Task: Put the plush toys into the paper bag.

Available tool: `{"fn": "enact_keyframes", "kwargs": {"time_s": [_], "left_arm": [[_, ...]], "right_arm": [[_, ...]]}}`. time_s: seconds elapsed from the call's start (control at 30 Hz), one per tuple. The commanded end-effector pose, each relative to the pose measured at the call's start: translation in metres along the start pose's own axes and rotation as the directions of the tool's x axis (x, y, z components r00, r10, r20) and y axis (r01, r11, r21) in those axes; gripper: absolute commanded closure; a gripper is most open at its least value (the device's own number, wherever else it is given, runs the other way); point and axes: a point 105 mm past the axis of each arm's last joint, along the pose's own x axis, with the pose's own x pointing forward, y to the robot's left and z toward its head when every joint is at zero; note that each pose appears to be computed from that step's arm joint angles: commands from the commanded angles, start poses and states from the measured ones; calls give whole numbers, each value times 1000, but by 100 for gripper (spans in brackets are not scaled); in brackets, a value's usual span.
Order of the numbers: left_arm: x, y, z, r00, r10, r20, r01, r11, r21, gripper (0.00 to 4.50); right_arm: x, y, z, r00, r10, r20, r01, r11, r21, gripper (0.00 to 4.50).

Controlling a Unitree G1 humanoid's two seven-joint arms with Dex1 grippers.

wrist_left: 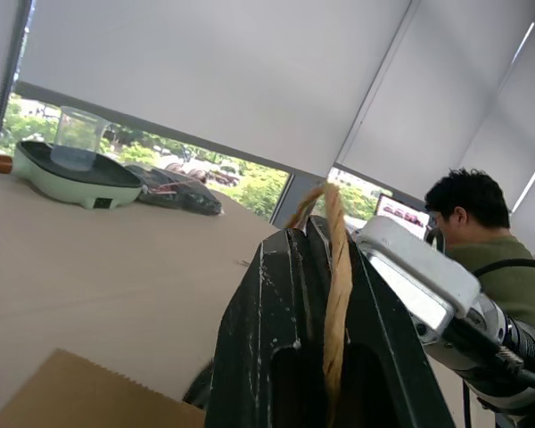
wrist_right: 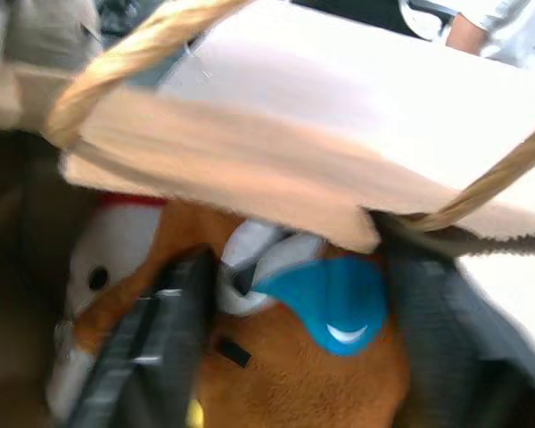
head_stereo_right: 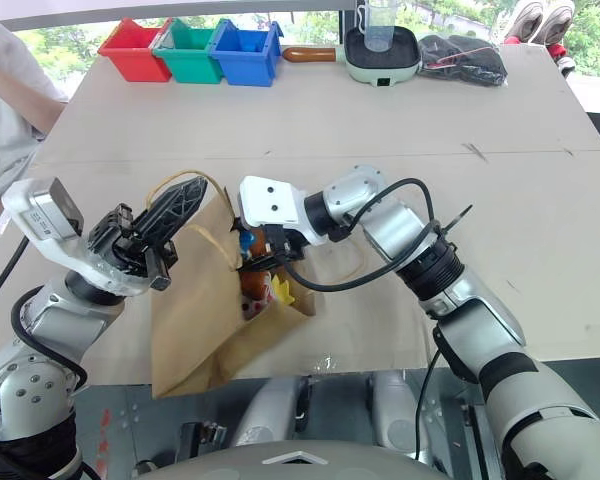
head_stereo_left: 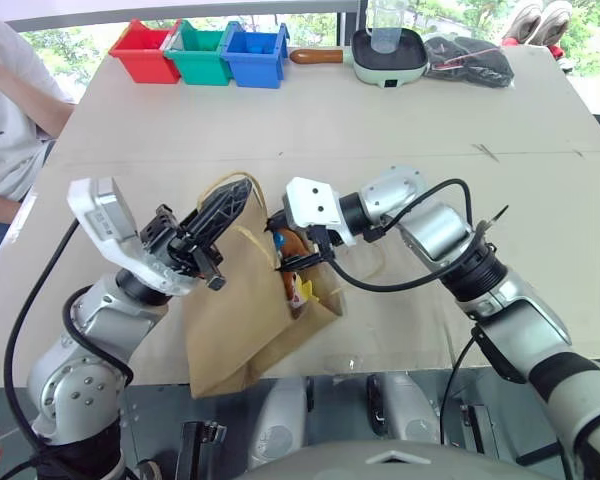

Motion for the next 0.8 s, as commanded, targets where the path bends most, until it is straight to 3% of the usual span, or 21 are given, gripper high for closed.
{"fn": "enact_keyframes", "kwargs": {"time_s": [0.03,0.23,0.43,0.53,0.63,0.73,0.8], "left_arm": [[-5,-8,14,999,-31,32,30,998,49,450],[-10,-9,22,998,-43,36,41,998,51,450],[-12,-14,26,997,-70,35,68,996,53,450],[-13,-15,28,996,-77,46,75,997,35,450],[-14,-14,26,996,-78,36,77,996,33,450],[-14,-14,26,996,-80,35,78,996,36,450],[-14,-14,25,996,-80,33,79,996,36,450]], "right_arm": [[-35,-10,6,991,-127,38,126,992,19,76],[-89,-7,-12,956,-292,-21,289,930,228,76],[-127,19,-66,894,-406,-189,429,659,618,76],[-128,33,-78,891,-417,-182,400,525,751,76],[-107,42,-93,892,-419,-168,340,378,861,76],[-92,40,-99,887,-433,-158,319,331,888,76],[-82,36,-91,894,-439,-84,242,316,917,76]]}}
